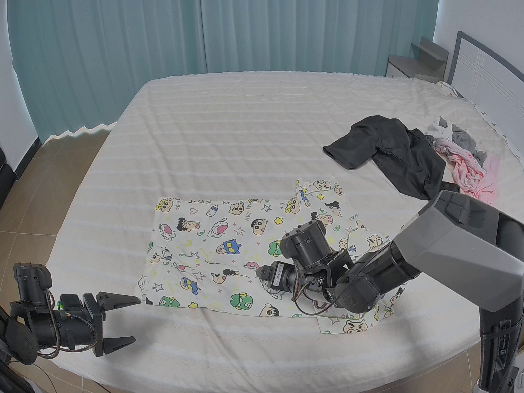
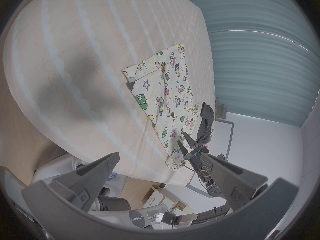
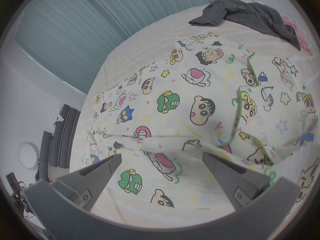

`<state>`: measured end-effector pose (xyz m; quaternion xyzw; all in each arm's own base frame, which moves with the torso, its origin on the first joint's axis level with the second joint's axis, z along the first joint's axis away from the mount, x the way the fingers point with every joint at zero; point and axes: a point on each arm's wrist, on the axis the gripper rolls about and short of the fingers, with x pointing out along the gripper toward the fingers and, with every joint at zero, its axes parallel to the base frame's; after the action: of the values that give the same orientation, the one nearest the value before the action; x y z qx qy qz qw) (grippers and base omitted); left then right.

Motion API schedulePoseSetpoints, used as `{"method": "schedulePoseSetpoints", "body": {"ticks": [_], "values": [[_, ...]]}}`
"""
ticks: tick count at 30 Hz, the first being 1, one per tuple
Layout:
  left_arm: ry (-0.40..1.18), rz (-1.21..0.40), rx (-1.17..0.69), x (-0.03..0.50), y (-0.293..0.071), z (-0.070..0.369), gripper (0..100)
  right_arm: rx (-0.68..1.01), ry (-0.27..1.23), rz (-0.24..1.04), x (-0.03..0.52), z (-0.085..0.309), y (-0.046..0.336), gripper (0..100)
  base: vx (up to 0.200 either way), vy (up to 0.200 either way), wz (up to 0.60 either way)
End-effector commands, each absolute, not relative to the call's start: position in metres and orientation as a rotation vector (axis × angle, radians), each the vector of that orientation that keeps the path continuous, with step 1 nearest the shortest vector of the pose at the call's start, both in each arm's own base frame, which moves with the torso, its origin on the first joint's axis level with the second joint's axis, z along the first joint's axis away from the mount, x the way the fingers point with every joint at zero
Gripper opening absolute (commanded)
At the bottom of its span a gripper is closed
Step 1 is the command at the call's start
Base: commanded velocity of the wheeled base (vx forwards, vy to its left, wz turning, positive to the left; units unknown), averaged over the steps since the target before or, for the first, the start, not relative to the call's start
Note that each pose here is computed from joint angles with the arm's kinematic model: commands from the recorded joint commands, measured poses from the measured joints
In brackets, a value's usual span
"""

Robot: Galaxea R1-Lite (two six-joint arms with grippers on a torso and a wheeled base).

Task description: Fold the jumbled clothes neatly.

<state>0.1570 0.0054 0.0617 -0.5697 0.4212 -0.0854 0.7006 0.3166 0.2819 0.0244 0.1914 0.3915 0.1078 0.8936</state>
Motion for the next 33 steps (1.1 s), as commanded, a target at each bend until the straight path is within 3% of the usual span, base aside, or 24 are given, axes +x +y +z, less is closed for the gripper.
{"method": "schedulePoseSetpoints", "body": {"ticks": [1, 14, 19, 25, 33], "values": [[0.939, -0.189, -1.27, 0.157, 0.005, 0.062, 100, 0.404, 0.784, 0.218, 0.325, 0.028, 0.28, 100, 0.0, 0.0, 0.0], [0.939, -0.189, -1.27, 0.157, 0.005, 0.062, 100, 0.421, 0.753, 0.203, 0.339, 0.034, 0.27, 100, 0.0, 0.0, 0.0], [0.939, -0.189, -1.27, 0.157, 0.005, 0.062, 100, 0.481, 0.726, 0.243, 0.32, 0.07, 0.263, 100, 0.0, 0.0, 0.0], [0.938, -0.19, -1.269, 0.157, 0.005, 0.062, 100, 0.558, 0.748, 0.262, 0.295, 0.098, 0.236, 100, 0.0, 0.0, 0.0], [0.938, -0.19, -1.269, 0.157, 0.005, 0.062, 100, 0.585, 0.818, 0.223, 0.275, 0.096, 0.2, 100, 0.0, 0.0, 0.0]]}}
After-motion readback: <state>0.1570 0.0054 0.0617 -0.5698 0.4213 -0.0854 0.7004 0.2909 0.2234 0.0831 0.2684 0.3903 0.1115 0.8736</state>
